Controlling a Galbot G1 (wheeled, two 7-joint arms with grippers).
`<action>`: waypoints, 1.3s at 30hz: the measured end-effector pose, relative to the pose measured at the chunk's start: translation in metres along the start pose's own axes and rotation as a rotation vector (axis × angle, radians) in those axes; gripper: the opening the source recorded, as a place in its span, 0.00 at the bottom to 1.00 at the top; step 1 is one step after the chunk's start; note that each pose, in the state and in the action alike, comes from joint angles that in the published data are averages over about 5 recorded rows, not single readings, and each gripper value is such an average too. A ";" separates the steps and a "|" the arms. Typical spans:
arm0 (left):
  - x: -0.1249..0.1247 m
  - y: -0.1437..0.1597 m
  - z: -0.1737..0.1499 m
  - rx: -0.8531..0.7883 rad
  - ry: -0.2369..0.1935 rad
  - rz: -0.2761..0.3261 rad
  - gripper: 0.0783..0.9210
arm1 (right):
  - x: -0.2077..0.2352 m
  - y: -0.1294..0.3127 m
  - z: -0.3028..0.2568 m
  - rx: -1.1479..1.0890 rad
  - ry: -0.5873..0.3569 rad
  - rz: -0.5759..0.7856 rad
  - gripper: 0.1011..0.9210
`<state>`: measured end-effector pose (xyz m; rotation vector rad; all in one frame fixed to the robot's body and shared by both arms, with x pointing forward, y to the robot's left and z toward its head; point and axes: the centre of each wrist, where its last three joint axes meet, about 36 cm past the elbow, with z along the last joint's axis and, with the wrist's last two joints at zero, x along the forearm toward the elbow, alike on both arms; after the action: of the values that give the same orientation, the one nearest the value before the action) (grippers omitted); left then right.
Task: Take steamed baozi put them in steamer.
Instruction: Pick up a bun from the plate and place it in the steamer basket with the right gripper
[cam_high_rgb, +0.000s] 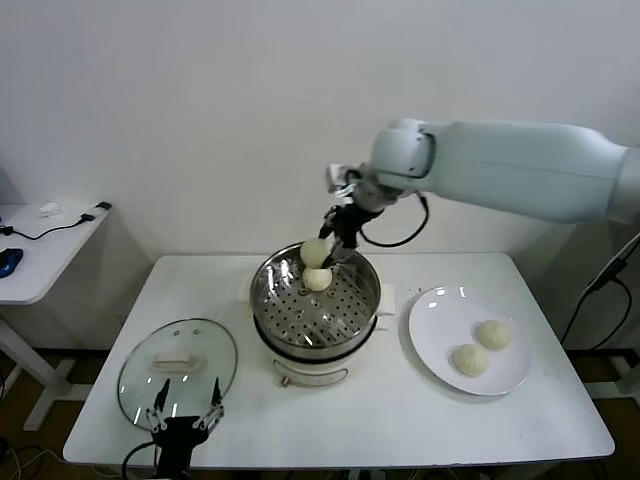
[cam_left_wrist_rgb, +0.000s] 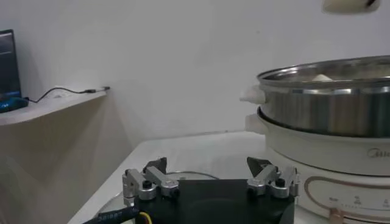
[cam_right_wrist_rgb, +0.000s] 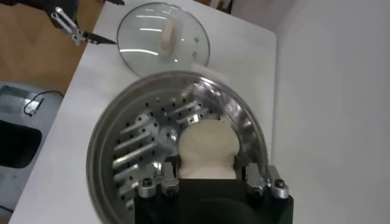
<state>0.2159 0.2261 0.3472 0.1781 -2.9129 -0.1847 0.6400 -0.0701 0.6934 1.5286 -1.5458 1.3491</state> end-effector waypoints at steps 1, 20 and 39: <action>0.000 0.000 0.000 0.000 0.000 0.000 0.88 | -0.008 0.001 -0.005 0.000 0.006 -0.002 0.60; -0.003 0.000 0.002 -0.001 0.005 -0.003 0.88 | -0.124 0.013 -0.031 -0.016 0.094 -0.012 0.60; -0.004 -0.002 -0.001 0.001 -0.003 0.004 0.88 | -0.096 -0.005 -0.026 0.049 0.038 0.001 0.88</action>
<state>0.2198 0.2244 0.3471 0.1720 -2.9161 -0.1823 0.6559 -0.0095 0.6156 1.5227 -1.5007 1.4184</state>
